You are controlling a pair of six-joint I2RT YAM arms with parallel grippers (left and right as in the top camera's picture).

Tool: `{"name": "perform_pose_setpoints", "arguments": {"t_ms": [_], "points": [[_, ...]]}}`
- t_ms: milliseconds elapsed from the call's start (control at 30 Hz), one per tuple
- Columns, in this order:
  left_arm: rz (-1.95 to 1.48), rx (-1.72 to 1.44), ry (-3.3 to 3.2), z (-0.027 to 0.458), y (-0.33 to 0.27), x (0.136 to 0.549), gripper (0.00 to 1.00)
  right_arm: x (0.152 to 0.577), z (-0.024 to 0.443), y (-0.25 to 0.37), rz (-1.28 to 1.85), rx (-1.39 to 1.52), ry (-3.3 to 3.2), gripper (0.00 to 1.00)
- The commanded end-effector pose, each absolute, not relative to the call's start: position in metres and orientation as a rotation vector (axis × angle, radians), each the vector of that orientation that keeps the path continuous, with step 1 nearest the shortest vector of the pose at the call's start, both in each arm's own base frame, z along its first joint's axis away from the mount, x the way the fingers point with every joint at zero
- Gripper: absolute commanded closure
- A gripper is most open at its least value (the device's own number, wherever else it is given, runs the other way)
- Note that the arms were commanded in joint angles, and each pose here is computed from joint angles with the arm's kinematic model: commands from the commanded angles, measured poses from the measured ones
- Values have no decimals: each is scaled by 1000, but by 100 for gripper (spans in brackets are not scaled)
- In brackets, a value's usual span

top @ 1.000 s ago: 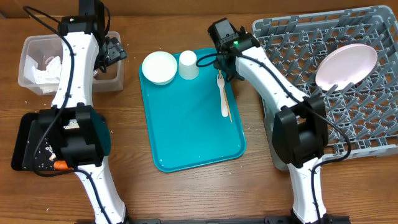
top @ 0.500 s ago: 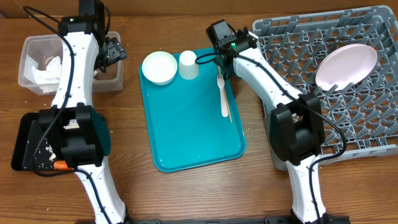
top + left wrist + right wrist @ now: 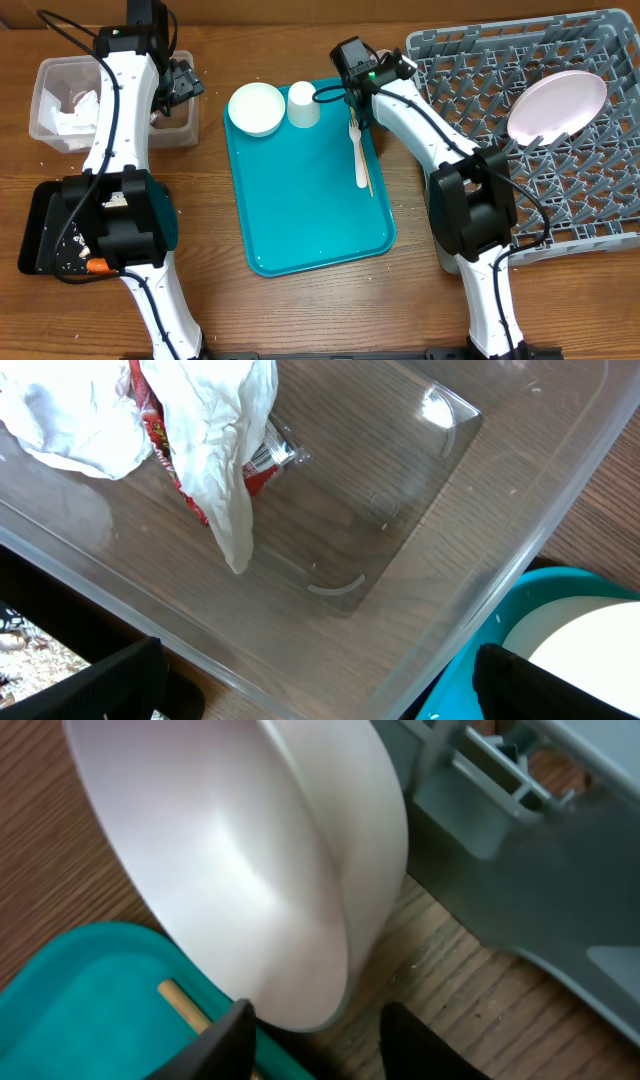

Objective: Sort waste into correct bins and load items into the dishwasher rack

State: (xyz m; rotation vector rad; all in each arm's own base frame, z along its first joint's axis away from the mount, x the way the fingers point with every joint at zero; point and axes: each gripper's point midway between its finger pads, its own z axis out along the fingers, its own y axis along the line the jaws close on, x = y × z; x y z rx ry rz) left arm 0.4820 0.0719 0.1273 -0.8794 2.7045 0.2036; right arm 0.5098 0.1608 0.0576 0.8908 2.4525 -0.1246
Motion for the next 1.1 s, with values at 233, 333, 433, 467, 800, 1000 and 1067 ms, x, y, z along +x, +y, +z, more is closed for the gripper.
{"name": "perform_pose_setpoints", "arguments": {"t_ms": [233, 333, 433, 467, 800, 1000, 1067], "points": [[183, -908, 2666, 137, 72, 486, 0, 515, 58, 155, -167, 898, 2409, 86], [183, -909, 2667, 137, 72, 486, 0, 516, 59, 155, -167, 893, 2410, 89], [183, -908, 2666, 137, 72, 486, 0, 516, 59, 155, -168, 889, 2412, 94], [183, -908, 2666, 137, 72, 486, 0, 516, 59, 155, -168, 889, 2412, 96], [183, -909, 2667, 137, 72, 486, 0, 525, 91, 160, -155, 794, 2415, 96], [183, -908, 2666, 137, 72, 486, 0, 534, 120, 165, -119, 740, 2400, 85], [183, -909, 2667, 137, 72, 486, 0, 534, 119, 165, -116, 745, 2405, 61]]}}
